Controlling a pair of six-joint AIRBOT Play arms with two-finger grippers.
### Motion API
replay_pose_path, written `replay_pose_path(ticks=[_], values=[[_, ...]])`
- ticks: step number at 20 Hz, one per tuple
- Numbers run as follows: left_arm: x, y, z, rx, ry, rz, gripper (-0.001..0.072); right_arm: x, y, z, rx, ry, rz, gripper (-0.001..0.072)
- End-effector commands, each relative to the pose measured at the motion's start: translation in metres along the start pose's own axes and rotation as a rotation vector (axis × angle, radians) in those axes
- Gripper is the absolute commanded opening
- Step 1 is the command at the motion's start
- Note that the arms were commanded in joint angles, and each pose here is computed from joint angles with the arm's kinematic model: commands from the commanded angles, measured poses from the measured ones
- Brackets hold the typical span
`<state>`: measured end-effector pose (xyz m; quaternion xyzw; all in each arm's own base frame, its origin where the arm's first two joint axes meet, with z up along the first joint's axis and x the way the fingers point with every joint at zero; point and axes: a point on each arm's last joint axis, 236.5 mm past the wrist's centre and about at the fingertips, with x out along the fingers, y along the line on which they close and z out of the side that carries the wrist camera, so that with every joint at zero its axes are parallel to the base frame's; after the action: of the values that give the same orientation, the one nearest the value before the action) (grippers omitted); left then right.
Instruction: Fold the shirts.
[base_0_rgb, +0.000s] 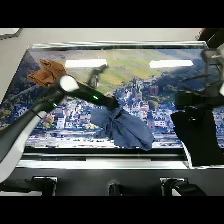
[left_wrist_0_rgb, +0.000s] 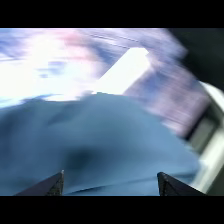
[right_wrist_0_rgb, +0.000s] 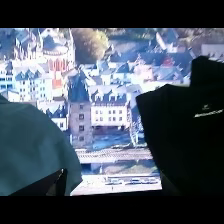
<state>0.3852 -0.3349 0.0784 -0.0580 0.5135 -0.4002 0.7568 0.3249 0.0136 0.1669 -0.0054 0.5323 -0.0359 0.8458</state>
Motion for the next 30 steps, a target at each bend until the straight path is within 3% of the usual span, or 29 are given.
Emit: replay_pose_path(ticks=[1,7,16,17,19,22,23,25,30], values=[[-0.040,0.116,-0.014,-0.306,0.011,0.149,0.0716,0.049,0.035,-0.018,-0.020,0.142,0.111,0.0684],[0.001,0.174,-0.084,-0.556,0.072,0.172,0.0715,0.079,0.111,-0.052,-0.094,0.328,0.429,0.0698],[0.053,0.164,-0.097,-0.611,0.105,0.085,0.0689,0.098,0.120,-0.107,-0.123,0.491,0.489,0.0706],[0.054,0.163,-0.096,-0.611,0.099,0.084,0.0590,0.101,0.123,-0.117,-0.123,0.519,0.509,0.0707],[0.058,0.162,-0.096,-0.615,0.101,0.083,0.0538,0.111,0.125,-0.128,-0.119,0.534,0.519,0.0708],[0.064,0.159,-0.097,-0.636,0.106,0.061,0.0164,0.130,0.126,-0.129,-0.095,0.495,0.509,0.0708],[0.064,0.158,-0.097,-0.637,0.106,0.059,0.0086,0.137,0.126,-0.128,-0.090,0.479,0.503,0.0708],[0.063,0.156,-0.098,-0.628,0.111,0.054,0.0025,0.160,0.117,-0.112,-0.071,0.406,0.447,0.0706],[0.062,0.149,-0.105,-0.598,0.152,0.035,0.0024,0.201,0.076,-0.071,0.294,0.320,0.408,0.0695]])
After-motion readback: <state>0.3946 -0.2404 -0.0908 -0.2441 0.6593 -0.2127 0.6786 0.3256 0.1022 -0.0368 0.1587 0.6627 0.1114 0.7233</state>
